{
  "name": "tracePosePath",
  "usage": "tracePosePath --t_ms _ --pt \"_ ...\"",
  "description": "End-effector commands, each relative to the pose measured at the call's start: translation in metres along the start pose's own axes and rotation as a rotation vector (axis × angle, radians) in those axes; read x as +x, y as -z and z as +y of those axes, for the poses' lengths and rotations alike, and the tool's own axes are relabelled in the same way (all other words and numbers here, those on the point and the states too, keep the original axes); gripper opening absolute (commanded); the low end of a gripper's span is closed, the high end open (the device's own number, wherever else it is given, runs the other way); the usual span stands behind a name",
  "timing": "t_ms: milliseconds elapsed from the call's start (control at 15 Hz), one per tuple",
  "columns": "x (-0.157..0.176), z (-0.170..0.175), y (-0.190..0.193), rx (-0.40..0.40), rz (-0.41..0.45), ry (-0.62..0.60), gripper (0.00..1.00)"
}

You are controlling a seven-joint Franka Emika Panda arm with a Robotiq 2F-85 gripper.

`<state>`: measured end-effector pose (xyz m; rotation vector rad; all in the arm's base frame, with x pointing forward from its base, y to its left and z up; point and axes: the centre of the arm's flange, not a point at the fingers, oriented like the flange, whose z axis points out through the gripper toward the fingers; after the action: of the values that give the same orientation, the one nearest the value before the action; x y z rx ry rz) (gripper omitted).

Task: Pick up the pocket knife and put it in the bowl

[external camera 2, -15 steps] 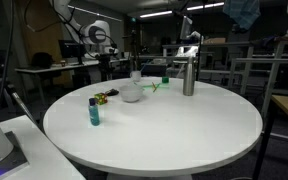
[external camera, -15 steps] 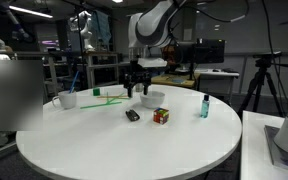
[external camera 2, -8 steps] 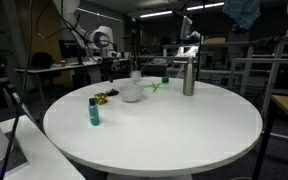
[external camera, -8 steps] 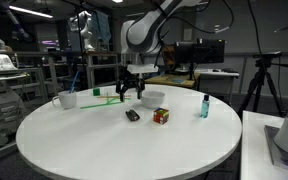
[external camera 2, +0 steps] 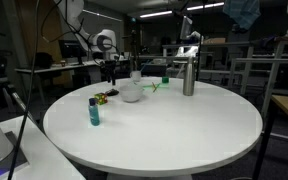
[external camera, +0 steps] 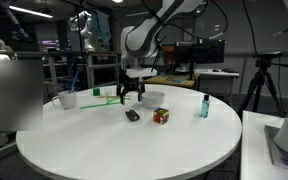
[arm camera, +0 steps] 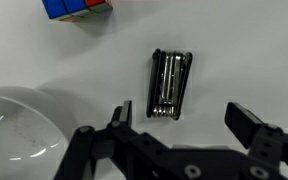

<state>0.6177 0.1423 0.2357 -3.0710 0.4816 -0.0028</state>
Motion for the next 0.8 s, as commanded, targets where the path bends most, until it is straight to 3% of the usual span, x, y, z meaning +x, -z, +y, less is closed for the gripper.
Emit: tracePosePath --t_ms 0,733 --pt "0.005 -0.01 -0.012 -0.011 -0.037 -0.026 1.0" --pt "-0.003 0.001 -0.028 -0.019 -0.05 -0.01 1.0"
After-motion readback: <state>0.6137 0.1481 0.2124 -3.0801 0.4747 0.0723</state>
